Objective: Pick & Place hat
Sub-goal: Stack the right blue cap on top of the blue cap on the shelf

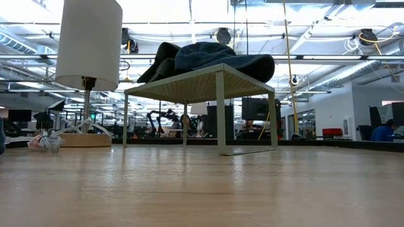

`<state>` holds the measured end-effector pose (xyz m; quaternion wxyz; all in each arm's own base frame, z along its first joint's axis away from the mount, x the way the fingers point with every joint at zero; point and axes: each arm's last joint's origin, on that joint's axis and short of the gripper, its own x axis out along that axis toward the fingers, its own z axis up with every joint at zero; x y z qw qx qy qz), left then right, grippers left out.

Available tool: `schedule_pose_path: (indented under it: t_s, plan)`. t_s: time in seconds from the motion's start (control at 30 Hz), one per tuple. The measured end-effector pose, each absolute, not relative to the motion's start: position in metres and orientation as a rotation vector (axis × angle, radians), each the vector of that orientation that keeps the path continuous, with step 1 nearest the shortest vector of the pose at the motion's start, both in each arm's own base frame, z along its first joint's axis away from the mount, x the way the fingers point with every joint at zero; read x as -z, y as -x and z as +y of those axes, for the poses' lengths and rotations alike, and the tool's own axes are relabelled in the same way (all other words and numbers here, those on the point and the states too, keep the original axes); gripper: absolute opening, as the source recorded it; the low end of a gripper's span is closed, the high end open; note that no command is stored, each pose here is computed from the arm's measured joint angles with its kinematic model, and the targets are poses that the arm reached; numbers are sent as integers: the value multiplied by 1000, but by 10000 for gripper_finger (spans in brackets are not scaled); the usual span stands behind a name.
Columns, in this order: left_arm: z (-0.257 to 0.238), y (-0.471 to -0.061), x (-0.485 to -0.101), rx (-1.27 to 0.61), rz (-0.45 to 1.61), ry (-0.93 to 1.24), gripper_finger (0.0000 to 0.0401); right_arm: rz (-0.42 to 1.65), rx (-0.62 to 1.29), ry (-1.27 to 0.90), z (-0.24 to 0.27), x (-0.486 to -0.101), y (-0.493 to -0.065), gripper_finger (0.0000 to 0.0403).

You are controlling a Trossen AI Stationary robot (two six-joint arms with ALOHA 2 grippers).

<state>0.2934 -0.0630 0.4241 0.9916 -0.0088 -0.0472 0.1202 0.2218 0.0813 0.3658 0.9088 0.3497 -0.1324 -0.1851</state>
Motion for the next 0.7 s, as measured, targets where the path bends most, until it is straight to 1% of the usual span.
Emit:
schedule_pose_path:
  t_s: [0.37, 0.43, 0.5, 0.57, 0.7]
  plan:
    - [-60, -306, -413, -258, -63, 18, 250, -216, 352, -752, 83, -349, -243, 3]
    - [-60, -306, -413, -260, -65, 30, 243, -210, 353, -761, 84, -346, -245, 3]
    - [-60, -306, -413, -259, -66, 34, 223, -207, 355, -762, 85, -345, -245, 3]
    - [-62, -306, -413, -253, -64, 34, 193, -204, 356, -758, 85, -345, -246, 3]
    - [-63, -305, -413, -253, -70, 79, 115, -206, 357, -756, 85, -345, -246, 4]
